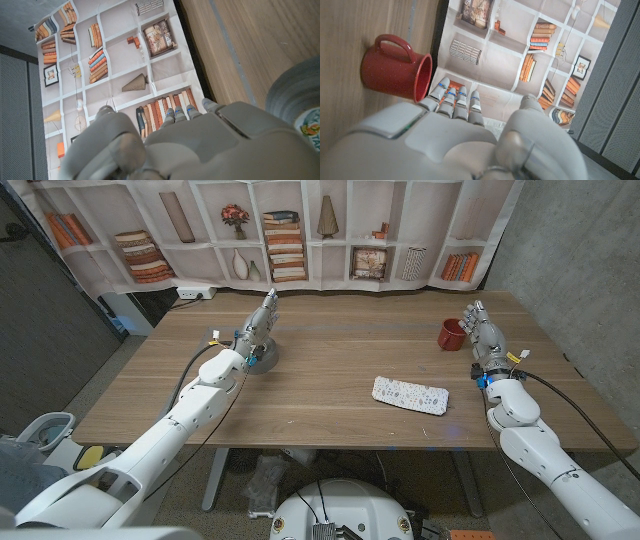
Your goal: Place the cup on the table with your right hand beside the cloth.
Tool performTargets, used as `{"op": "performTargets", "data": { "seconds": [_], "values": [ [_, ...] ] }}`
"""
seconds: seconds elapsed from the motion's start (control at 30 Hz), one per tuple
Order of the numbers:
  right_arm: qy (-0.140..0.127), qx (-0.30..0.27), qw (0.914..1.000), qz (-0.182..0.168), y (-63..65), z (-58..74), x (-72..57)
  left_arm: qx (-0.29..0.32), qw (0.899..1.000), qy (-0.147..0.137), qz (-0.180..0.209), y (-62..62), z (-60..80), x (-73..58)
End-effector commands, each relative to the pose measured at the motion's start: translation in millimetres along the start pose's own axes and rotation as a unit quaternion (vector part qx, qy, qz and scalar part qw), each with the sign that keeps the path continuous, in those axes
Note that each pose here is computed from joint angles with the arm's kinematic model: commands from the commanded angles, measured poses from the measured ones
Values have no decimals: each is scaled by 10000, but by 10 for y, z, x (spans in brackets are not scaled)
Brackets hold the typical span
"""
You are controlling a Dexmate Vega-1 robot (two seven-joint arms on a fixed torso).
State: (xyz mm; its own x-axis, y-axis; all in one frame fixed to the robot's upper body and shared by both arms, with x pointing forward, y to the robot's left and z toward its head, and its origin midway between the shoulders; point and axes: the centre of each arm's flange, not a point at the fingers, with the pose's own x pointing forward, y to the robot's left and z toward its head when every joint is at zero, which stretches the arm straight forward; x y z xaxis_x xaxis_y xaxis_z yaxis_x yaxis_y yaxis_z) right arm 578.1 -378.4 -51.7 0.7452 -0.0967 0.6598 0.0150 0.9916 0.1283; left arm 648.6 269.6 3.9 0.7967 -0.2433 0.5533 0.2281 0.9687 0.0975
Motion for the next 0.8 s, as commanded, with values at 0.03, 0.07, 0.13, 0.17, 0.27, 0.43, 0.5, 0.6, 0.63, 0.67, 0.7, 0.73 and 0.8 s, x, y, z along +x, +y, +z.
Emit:
{"op": "performTargets", "data": {
  "seconds": [0.03,0.07,0.13,0.17,0.27,0.43,0.5,0.6,0.63,0.67,0.7,0.73,0.8],
  "values": [
    [83,-15,9999,-144,-116,-2,-18,4,10000,-3,26,22,25,-43],
    [85,-14,9999,-143,-116,-2,-18,4,10000,-2,25,22,25,-43],
    [104,-12,9998,-157,-135,-4,-25,10,10000,-11,12,18,38,-43],
    [113,-17,9998,-161,-143,-4,-26,16,10000,-17,7,15,45,-41],
    [119,-15,9998,-167,-168,-2,-28,21,10000,-44,-2,5,67,-36],
    [137,15,9997,-218,-207,-6,-35,28,10000,-66,1,-1,89,-34],
    [137,8,9997,-215,-219,-13,-39,21,10000,-69,9,-2,89,-36],
    [152,14,9996,-236,-237,-24,-45,1,10000,-76,15,-1,86,-42],
    [157,17,9996,-243,-245,-26,-45,-1,10000,-75,19,0,85,-45],
    [160,13,9996,-252,-250,-26,-44,-5,10000,-78,17,1,84,-46],
    [169,22,9995,-278,-259,-28,-46,-4,10000,-78,18,2,84,-48],
    [168,17,9995,-282,-267,-28,-47,-1,10000,-77,22,3,84,-51],
    [164,24,9994,-293,-280,-30,-49,-2,10000,-81,27,4,87,-54]
  ]
}}
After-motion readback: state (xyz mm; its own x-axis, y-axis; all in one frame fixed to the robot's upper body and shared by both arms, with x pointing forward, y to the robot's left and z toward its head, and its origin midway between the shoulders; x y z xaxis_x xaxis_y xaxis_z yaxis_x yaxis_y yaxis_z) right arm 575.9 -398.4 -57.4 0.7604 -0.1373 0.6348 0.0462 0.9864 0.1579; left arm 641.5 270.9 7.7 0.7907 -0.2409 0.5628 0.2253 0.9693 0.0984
